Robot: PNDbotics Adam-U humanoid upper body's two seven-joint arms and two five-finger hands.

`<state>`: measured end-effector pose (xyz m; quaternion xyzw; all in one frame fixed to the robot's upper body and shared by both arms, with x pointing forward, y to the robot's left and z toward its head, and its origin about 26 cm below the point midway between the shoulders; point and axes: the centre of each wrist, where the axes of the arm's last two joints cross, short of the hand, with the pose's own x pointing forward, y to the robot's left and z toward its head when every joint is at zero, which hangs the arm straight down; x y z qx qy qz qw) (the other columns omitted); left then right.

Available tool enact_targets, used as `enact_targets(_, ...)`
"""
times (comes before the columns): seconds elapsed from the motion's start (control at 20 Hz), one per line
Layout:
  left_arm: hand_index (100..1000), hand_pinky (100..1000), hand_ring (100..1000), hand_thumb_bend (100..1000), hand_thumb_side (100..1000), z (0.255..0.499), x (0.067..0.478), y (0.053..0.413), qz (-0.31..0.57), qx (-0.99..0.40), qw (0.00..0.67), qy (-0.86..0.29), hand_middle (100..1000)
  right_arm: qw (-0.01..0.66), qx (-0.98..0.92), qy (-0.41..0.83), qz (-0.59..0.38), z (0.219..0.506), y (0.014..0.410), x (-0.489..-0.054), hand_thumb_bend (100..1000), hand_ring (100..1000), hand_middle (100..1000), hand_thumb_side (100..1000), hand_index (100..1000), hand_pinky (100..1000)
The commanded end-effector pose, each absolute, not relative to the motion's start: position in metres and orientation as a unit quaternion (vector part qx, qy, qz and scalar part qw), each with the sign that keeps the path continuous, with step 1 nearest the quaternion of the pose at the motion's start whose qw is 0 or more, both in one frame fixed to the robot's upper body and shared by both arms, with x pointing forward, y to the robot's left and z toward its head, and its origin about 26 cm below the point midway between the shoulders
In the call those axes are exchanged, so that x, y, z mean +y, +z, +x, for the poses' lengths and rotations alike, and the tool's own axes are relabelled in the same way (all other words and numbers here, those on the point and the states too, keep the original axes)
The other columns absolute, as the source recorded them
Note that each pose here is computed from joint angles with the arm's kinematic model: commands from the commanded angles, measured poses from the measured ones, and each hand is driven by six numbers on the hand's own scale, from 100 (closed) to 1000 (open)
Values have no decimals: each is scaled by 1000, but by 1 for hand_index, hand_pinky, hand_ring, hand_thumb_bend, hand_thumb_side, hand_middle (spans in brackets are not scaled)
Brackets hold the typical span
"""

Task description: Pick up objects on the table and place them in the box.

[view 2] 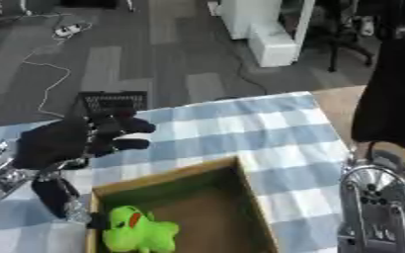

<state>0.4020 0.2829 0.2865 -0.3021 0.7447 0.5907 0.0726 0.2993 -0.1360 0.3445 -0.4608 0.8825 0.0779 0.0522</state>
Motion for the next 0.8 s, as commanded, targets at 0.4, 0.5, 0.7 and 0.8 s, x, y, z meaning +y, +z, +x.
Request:
enact_targets(0.4,601,451,547,125,816,329,331,298,-329,843,12,426,634,54,901,55,-426,300,341,-152,100,462,467,706,674,558)
enact_targets(0.5,560,294,419,100,835,311,332,286,-316,868,-36,382,502,51,909,50,-411,303,335,-159,100,462,467,705,671,558)
enact_targets(0.7,486,100,169,100,826,288,324,260,-255,915,-135,281,264,35,928,32,-369,308,314,-177,100,467,470,697,673,557)
enact_targets(0.8,487,100,131,100,822,288,320,252,-214,936,-158,231,229,18,940,15,-341,311,300,-190,100,470,472,692,674,558)
